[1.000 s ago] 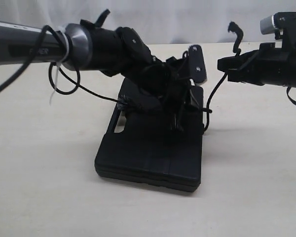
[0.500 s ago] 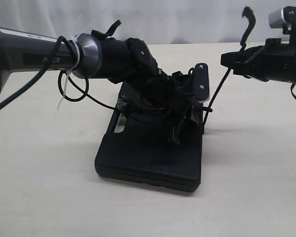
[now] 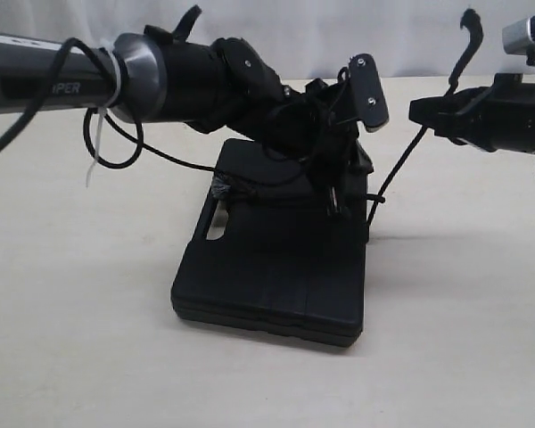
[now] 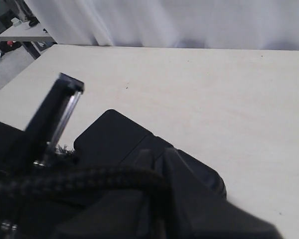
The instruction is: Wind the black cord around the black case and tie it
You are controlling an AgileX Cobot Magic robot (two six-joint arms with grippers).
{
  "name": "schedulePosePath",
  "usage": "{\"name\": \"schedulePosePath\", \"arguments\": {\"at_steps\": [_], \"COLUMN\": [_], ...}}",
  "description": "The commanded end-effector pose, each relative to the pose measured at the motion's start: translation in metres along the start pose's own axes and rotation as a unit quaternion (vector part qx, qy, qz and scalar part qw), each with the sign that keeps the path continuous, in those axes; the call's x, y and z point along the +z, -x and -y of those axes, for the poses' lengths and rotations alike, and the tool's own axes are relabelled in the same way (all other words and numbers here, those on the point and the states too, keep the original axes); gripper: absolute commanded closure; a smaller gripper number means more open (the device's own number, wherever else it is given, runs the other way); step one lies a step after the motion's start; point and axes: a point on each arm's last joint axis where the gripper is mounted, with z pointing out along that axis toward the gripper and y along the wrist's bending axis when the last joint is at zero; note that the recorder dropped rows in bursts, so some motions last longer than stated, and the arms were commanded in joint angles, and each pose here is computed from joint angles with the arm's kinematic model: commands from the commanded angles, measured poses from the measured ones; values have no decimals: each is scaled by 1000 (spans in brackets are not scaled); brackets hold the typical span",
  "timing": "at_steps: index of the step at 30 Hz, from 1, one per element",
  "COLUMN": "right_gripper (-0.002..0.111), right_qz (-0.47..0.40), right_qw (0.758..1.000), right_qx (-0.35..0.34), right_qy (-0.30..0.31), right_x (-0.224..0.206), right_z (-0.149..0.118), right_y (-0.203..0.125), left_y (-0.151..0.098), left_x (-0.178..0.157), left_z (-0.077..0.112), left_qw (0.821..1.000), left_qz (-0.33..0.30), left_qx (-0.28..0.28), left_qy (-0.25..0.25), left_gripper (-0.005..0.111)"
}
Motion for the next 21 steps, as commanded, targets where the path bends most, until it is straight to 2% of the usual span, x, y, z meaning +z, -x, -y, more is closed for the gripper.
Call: {"name": "schedulePosePath", "arguments": {"at_steps": [1,4,8,11,18,21], "right_gripper": [104,104,104,104,104,104], "right_qz": [16,16,15,7,-10,-32], "right_qw": [1000,1000,1000,1000,999,995], "right_qx": [4,4,4,6,14,16], "right_qy": [14,14,11,-13,-44,-93], "right_x": [-3,-3,-3,-3,-4,-6], "right_z": [-3,-3,-3,1,7,15], "right_y": [4,4,4,1,-8,-16], "left_y": [-14,-20,-20,-23,-28,-29], "left_x": [19,25,25,25,25,24], "left_z": [9,12,20,23,23,21], "left_qw": [1000,999,997,995,994,994], "left_qz": [-13,-20,-20,-34,-59,-59], "left_qx": [-13,-13,-12,10,21,19], "left_qy": [-22,-34,-76,-93,-92,-87], "left_gripper": [107,107,107,107,107,107]}}
